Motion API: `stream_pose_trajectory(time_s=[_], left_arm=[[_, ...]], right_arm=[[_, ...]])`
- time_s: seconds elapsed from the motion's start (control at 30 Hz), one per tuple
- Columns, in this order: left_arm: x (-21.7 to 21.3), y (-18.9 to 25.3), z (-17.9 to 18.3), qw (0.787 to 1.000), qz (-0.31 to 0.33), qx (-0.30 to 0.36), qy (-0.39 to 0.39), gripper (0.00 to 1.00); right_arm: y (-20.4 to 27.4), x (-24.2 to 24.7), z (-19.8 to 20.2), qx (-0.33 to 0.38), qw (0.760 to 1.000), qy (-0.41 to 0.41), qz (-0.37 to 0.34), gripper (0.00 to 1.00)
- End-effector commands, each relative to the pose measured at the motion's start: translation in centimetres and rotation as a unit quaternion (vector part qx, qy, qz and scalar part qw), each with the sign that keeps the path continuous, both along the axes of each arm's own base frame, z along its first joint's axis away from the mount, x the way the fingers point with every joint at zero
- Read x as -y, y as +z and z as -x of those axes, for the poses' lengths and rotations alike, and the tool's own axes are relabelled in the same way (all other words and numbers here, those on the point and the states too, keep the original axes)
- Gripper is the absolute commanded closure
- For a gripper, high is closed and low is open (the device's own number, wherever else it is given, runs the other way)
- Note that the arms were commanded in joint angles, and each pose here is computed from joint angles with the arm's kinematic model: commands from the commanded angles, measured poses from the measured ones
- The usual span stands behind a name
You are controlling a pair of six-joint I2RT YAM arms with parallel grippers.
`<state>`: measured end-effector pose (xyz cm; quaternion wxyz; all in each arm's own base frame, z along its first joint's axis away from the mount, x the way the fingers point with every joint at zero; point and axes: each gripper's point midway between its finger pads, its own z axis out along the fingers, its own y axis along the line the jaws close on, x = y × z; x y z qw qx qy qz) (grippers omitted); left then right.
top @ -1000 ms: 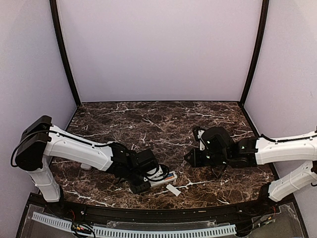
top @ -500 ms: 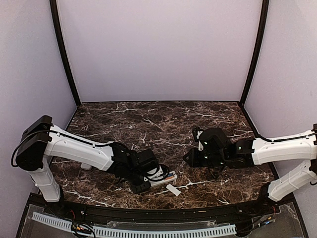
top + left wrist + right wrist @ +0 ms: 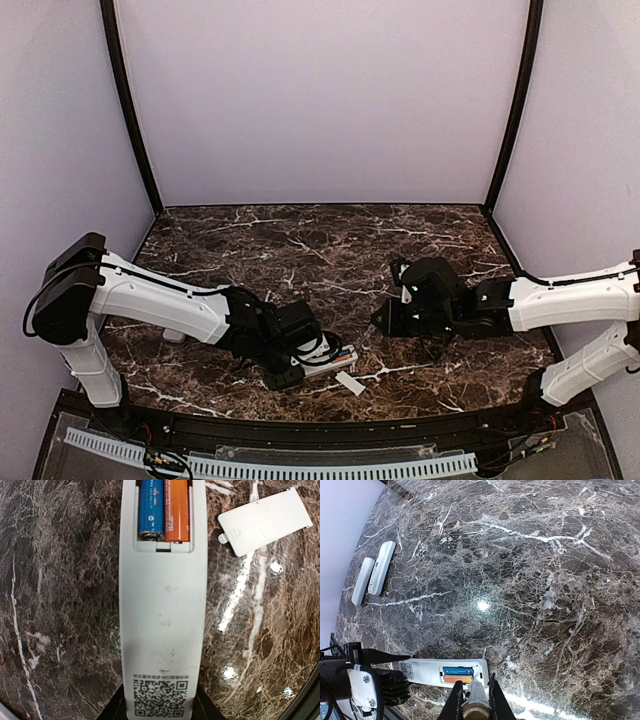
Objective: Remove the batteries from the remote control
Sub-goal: Remove the battery from the remote control without the battery cover.
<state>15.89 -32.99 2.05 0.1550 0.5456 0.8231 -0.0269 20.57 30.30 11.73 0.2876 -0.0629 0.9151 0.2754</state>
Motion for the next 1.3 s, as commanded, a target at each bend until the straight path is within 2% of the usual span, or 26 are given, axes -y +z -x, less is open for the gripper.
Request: stream_pose_trajectory(time_s=[0.0, 0.83, 0.97, 1.27], left_arm=[[-0.6, -0.7, -0.9, 1.000, -0.019, 0.012, 0.013, 0.77], [-0.7, -0.8, -1.0, 1.000, -0.025, 0.013, 0.013, 0.78], [-0.7, -0.8, -1.0, 1.000, -0.026, 0.012, 0.013, 0.78], [-0.7, -0.9, -1.0, 0.999, -0.027, 0.012, 0.013, 0.79]], right_arm=[[-1.3, 0.5, 1.1, -0.030, 0.999, 0.001, 0.022, 1.00], [-1.8, 0.8, 1.3, -0.060, 0.998, -0.030, 0.016, 1.00], [-1.5, 0.5, 1.3, -0.067, 0.997, -0.038, -0.005, 1.00], [0.9, -1.0, 1.9, -0.089, 0.990, -0.044, -0.101, 1.00]])
